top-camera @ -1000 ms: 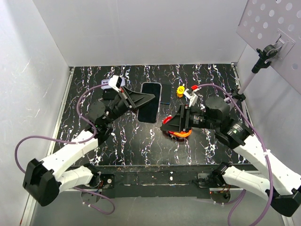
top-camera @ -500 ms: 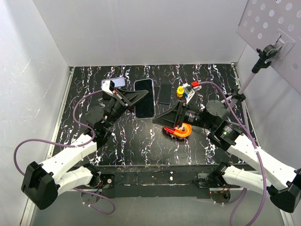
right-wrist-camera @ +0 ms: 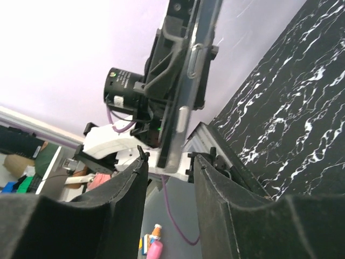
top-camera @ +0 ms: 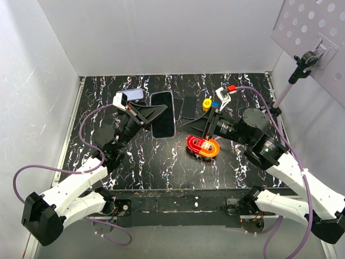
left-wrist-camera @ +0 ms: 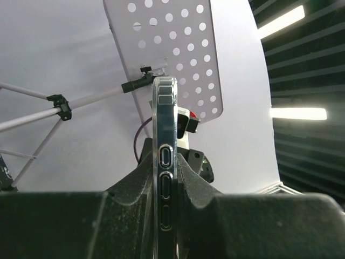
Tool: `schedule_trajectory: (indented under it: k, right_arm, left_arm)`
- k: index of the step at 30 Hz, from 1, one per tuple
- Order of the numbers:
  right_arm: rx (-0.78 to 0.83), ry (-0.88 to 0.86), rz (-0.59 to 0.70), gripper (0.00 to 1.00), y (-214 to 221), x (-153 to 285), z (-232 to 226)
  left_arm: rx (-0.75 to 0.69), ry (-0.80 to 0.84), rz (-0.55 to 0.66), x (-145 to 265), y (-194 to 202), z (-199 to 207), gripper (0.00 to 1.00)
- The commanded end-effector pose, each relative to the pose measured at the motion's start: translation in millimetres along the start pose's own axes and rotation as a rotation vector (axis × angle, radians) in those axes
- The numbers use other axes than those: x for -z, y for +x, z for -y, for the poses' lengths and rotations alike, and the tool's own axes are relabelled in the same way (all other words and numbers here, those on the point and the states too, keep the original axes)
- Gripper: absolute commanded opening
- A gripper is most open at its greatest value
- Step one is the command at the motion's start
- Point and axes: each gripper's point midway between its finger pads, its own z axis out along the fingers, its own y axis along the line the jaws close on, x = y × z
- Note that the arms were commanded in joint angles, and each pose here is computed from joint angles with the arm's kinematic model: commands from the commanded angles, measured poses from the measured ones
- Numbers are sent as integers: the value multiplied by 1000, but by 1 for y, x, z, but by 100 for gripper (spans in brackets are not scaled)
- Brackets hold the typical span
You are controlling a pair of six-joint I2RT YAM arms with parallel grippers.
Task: Take the phone out of the phone case
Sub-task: Remove the phone case from the phone.
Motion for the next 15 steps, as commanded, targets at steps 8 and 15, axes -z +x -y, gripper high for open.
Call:
schedule_trajectory:
  k: [8, 15]
  right_arm:
    - [-67, -135, -88, 42, 10, 8, -39]
    - [-86, -113, -106, 40, 13, -1, -29]
  left_arm:
    - [-108, 39, 36, -3, -7, 20, 0]
    - [-104, 39, 36, -3, -7, 19, 0]
